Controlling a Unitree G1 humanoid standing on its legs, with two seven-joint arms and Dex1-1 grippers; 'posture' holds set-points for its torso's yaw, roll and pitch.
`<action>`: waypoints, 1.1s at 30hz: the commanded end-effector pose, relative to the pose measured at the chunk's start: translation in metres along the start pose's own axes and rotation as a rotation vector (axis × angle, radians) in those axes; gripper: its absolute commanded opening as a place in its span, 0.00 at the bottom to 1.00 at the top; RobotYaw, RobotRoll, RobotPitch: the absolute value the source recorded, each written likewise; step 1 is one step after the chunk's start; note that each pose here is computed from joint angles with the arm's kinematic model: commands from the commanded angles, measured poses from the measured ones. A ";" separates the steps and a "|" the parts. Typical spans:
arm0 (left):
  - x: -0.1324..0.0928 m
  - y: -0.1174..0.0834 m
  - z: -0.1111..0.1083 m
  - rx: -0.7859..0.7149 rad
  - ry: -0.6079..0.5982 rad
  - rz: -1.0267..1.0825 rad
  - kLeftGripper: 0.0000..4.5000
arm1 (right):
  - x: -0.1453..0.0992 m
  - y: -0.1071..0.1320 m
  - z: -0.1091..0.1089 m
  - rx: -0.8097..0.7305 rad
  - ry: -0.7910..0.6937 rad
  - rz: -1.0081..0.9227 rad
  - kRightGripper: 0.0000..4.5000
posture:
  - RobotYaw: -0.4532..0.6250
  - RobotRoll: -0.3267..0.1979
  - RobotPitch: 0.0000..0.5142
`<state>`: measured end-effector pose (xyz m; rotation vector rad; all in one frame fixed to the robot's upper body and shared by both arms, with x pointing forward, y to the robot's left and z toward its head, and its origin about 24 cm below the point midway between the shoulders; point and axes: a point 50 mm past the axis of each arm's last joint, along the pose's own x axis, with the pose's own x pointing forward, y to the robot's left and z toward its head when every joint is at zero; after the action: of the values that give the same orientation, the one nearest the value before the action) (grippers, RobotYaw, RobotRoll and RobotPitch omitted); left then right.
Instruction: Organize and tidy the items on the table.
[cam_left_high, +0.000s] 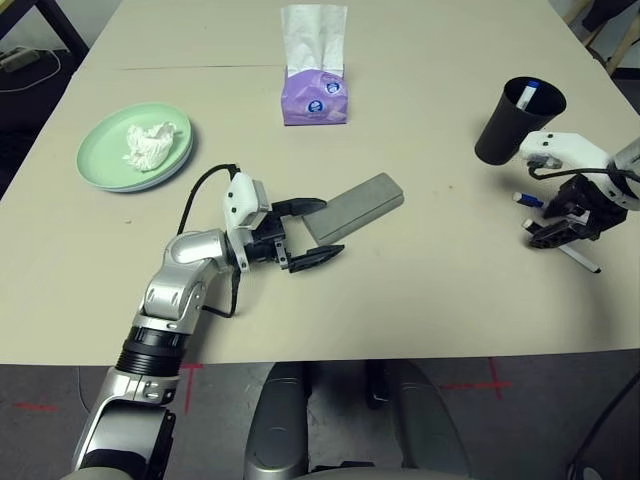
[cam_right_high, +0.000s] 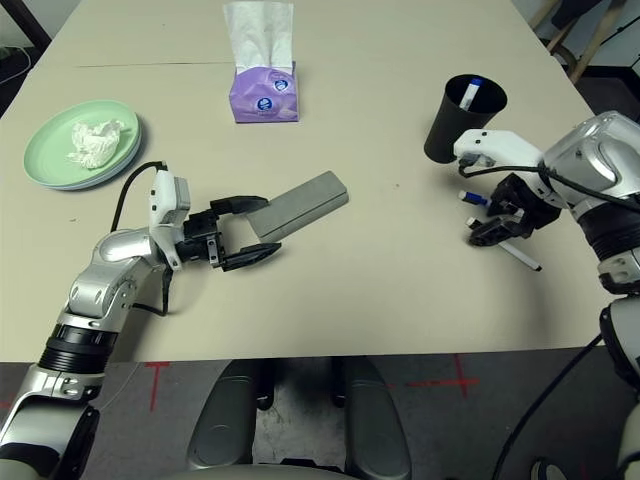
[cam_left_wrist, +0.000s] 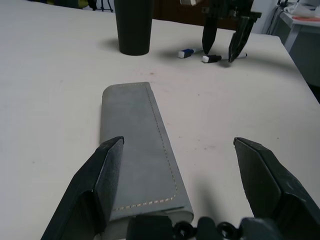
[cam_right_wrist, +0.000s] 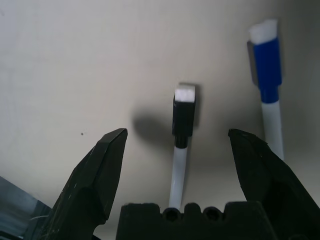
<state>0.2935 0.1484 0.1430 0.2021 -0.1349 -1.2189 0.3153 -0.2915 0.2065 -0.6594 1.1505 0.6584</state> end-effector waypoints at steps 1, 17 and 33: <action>0.004 -0.002 -0.001 0.003 -0.006 -0.016 0.99 | -0.001 0.003 -0.002 0.034 -0.005 -0.035 1.00 | 0.48 0.62 0.54; 0.006 -0.001 -0.001 0.014 -0.012 -0.008 0.99 | -0.002 0.005 0.007 0.059 -0.017 -0.072 1.00 | 0.49 0.62 0.53; 0.004 -0.002 0.001 0.024 -0.009 0.000 1.00 | 0.009 0.015 0.010 0.029 0.001 -0.033 0.26 | 0.51 0.62 0.52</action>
<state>0.2963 0.1442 0.1481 0.2117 -0.1746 -1.2110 0.3156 -0.2752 0.2038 -0.6544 1.1210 0.5870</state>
